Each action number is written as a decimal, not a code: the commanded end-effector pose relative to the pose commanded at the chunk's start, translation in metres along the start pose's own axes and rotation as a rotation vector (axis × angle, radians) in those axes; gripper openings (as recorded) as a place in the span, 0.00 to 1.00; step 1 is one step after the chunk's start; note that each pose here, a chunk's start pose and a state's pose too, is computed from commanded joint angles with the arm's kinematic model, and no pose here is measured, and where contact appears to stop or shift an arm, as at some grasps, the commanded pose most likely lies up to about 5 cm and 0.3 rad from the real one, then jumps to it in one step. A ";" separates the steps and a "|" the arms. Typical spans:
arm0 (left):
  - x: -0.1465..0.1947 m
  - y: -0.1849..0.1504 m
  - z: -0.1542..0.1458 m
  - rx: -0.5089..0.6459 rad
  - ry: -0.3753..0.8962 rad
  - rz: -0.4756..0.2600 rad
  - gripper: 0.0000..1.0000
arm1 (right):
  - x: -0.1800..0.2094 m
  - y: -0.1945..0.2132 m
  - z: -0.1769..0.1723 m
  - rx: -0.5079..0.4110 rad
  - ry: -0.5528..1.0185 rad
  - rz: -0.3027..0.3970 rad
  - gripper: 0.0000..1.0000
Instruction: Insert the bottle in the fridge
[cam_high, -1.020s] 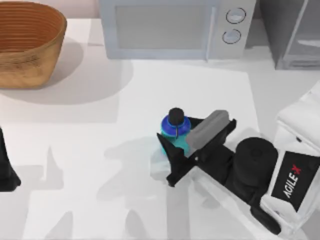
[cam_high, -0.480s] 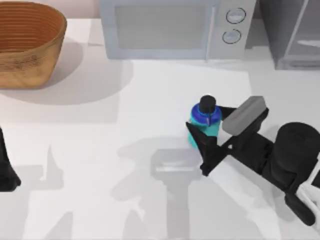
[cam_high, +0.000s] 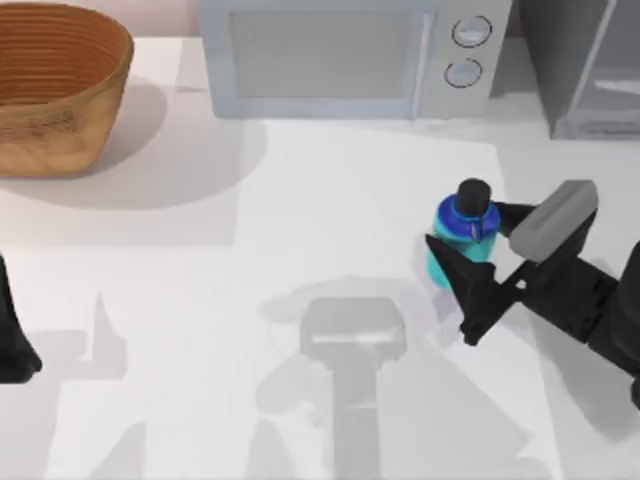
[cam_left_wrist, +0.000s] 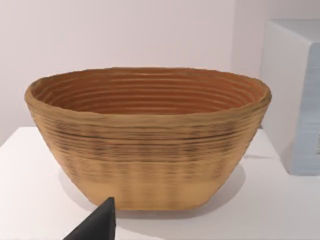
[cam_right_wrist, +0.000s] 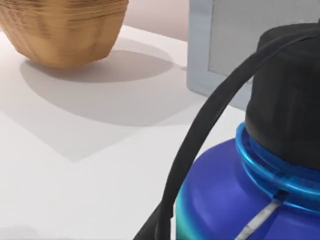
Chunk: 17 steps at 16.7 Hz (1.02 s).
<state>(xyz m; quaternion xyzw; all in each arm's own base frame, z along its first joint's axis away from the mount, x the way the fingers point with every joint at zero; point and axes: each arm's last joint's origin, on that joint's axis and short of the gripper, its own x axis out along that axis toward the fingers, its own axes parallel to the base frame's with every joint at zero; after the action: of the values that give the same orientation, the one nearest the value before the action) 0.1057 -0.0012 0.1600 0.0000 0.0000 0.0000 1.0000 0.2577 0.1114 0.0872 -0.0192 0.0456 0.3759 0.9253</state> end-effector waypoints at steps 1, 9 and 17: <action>0.000 0.000 0.000 0.000 0.000 0.000 1.00 | 0.000 0.000 0.000 0.000 0.000 0.000 0.01; 0.000 0.000 0.000 0.000 0.000 0.000 1.00 | -0.008 -0.004 0.026 -0.010 -0.034 -0.048 0.01; 0.000 0.000 0.000 0.000 0.000 0.000 1.00 | -0.087 -0.005 0.087 -0.004 -0.076 -0.308 0.01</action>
<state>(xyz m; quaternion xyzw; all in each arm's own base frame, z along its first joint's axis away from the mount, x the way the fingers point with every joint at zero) 0.1057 -0.0012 0.1600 0.0000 0.0000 0.0000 1.0000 0.2056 0.0536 0.1821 -0.0134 0.0065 0.2300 0.9731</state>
